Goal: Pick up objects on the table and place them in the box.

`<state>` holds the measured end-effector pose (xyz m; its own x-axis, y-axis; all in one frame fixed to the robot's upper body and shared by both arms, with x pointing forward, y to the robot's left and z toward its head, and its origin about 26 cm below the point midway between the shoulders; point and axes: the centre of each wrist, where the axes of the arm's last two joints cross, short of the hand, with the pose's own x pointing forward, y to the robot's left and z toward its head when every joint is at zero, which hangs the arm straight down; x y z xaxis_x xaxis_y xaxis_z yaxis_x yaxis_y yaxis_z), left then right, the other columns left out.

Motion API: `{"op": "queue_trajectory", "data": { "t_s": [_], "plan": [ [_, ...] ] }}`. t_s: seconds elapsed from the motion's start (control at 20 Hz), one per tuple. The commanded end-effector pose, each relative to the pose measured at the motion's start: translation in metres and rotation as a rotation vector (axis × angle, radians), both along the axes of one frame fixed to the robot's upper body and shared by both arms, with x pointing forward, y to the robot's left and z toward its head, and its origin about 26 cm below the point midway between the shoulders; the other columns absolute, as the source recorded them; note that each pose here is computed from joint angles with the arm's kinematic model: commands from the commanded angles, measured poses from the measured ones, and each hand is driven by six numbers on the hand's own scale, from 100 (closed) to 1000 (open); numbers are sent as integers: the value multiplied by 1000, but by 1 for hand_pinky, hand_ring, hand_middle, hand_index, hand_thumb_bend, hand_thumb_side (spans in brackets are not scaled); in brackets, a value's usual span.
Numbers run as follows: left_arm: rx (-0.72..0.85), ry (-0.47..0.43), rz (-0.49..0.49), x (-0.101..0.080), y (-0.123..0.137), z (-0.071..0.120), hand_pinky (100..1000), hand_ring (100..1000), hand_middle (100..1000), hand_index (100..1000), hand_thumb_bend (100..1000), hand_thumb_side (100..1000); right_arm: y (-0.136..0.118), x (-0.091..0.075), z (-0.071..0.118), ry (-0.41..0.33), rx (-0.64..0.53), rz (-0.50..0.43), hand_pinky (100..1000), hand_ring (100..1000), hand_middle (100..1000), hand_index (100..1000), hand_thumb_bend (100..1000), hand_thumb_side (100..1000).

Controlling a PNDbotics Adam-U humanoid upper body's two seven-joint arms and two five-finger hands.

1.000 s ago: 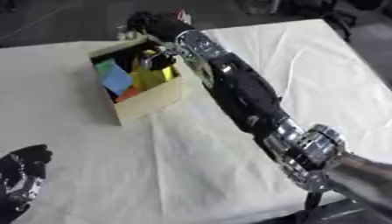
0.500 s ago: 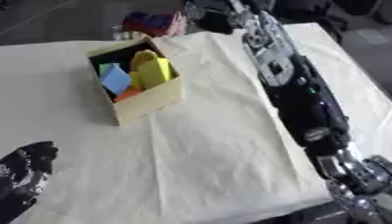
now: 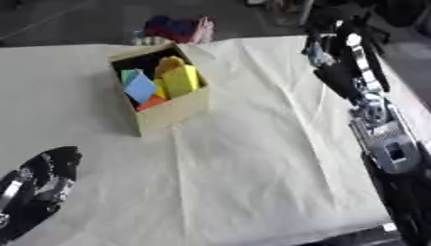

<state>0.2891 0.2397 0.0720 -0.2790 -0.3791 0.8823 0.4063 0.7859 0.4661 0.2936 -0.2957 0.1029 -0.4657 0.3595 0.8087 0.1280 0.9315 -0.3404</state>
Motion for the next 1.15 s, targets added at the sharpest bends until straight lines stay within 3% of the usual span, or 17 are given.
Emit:
{"op": "queue_trajectory", "data": {
  "t_s": [0.05, 0.45, 1.15],
  "plan": [
    [6, -28, 1, 0, 2, 7, 847, 818, 743, 849, 100, 515, 7, -6, -5, -11, 35, 41, 668, 553, 637, 845, 100, 517],
    [-7, -41, -14, 0, -1, 7, 850, 833, 764, 854, 100, 544, 25, -9, -24, 48, 30, 94, 667, 547, 622, 841, 100, 452],
    [-29, -42, -78, 0, -6, 7, 857, 858, 803, 873, 100, 664, 40, -6, -22, 69, 0, 177, 668, 536, 604, 838, 100, 461]
  ]
}}
